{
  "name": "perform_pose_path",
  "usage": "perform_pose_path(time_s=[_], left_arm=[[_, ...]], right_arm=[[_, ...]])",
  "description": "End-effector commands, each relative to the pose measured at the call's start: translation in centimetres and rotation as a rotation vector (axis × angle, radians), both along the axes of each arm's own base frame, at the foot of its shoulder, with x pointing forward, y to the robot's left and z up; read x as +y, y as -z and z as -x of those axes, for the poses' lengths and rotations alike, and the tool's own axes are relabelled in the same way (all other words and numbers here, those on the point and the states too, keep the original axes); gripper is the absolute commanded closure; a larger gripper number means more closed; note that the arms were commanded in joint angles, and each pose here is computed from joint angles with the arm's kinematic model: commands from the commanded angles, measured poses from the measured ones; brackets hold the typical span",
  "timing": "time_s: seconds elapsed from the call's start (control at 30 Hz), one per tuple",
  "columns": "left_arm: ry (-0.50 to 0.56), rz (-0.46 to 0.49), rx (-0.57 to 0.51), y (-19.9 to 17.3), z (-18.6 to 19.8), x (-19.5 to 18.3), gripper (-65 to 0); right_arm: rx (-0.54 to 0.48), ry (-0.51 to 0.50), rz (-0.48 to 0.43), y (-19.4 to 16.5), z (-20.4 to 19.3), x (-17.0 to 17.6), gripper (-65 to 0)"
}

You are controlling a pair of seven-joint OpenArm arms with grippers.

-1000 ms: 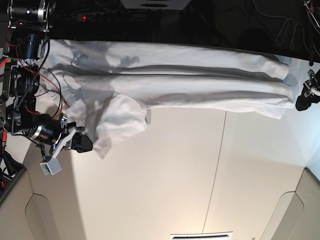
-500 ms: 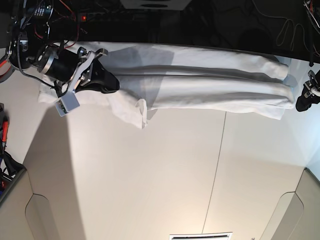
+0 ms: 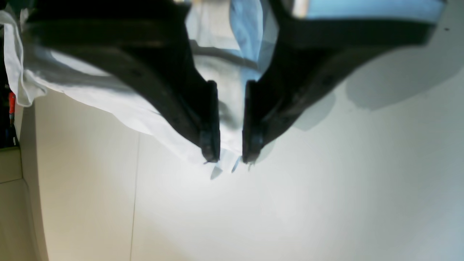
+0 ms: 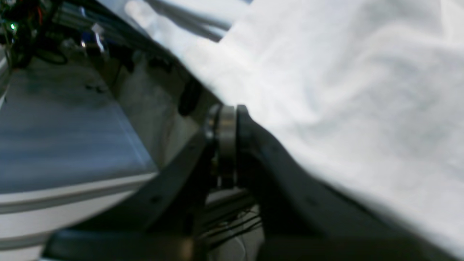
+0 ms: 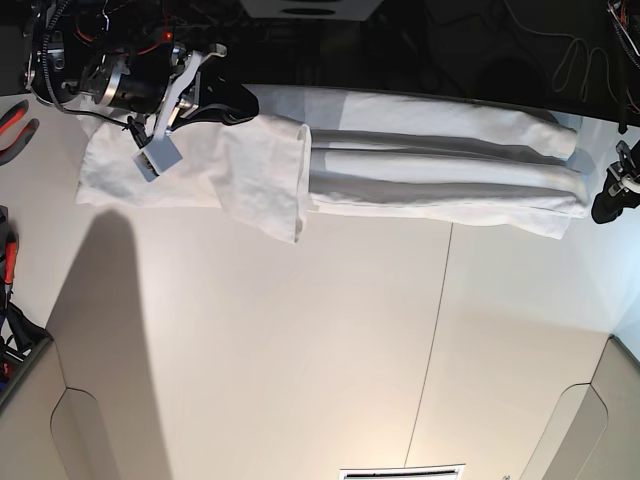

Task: Layout the t-shirt on the table in an organized manner, then fold the t-shirt properly
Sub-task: 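Fold the t-shirt end over toward the left gripper with the right gripper, then grasp the strip's other end with the left gripper and lift it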

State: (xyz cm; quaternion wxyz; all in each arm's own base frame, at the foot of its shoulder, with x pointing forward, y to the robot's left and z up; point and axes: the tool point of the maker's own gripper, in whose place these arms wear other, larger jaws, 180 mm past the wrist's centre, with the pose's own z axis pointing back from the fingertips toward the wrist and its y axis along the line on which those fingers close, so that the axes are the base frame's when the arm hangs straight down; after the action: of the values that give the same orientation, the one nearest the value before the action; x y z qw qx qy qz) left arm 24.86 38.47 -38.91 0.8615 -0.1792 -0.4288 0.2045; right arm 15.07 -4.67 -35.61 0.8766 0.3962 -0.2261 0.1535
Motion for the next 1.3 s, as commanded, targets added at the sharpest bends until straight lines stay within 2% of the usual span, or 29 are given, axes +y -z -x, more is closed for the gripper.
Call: perform_pose_path(time_s=[0.0,0.3,0.43,0.6,0.63,0.7,0.73,0.83,0.93,1.03,1.07,1.13,1.17,1.27], left_arm=[[0.002,-0.026,-0.054,-1.9,-0.9,0.9,-14.9],[0.002,-0.026,-0.054,-1.9,-0.9,0.9,-14.9],[0.0,-0.022,-0.061,-2.0,-1.0,0.9,-14.9],[-0.032,-0.018,-0.124,-3.0,-1.6,1.4,-14.9],[-0.039,-0.021,-0.137,-3.2,-1.7,1.5,-14.9],[-0.047,-0.024,-0.151,-3.5,-1.9,1.6,-14.9],[-0.049,-0.025,-0.155,-3.5,-1.9,1.7,-14.9],[-0.049,-0.024,-0.154,-3.5,-1.9,1.7,-14.9],[-0.048,-0.025,-0.153,-3.5,-1.9,1.7,-14.9],[-0.049,-0.025,-0.153,-3.5,-1.9,1.7,-14.9],[-0.049,-0.024,-0.154,-3.5,-1.9,1.7,-14.9],[-0.051,-0.025,-0.157,-3.5,-1.9,1.7,-14.9],[-0.053,-0.026,-0.16,-3.6,-1.9,1.7,-14.9],[-0.053,-0.026,-0.16,-3.6,-1.9,1.8,-14.9]], right_arm=[[-0.036,-0.006,-0.014,-0.8,-0.4,0.1,0.0],[-0.017,-0.018,0.102,0.9,0.0,-1.1,0.0],[0.003,-0.035,0.115,1.1,0.4,-1.2,0.0],[0.012,-0.041,0.102,1.0,0.6,-1.0,0.0],[0.018,-0.048,0.098,1.0,0.7,-0.9,-3.6],[0.021,-0.056,0.073,0.7,0.9,-0.6,-17.0],[0.02,-0.057,0.053,0.4,0.9,-0.4,-19.2],[0.029,-0.084,-0.06,-1.2,1.4,0.9,-18.9],[-0.023,-0.12,-0.136,-3.3,1.4,1.9,-18.9],[-0.126,-0.117,-0.135,-5.4,0.0,2.4,-17.8],[-0.172,-0.096,-0.127,-6.0,-0.9,2.4,-14.7],[-0.266,-0.032,-0.105,-7.0,-3.3,2.3,-3.3],[-0.305,0.004,-0.091,-7.3,-4.6,2.1,0.0],[-0.35,0.081,-0.079,-7.3,-7.2,2.1,0.0]])
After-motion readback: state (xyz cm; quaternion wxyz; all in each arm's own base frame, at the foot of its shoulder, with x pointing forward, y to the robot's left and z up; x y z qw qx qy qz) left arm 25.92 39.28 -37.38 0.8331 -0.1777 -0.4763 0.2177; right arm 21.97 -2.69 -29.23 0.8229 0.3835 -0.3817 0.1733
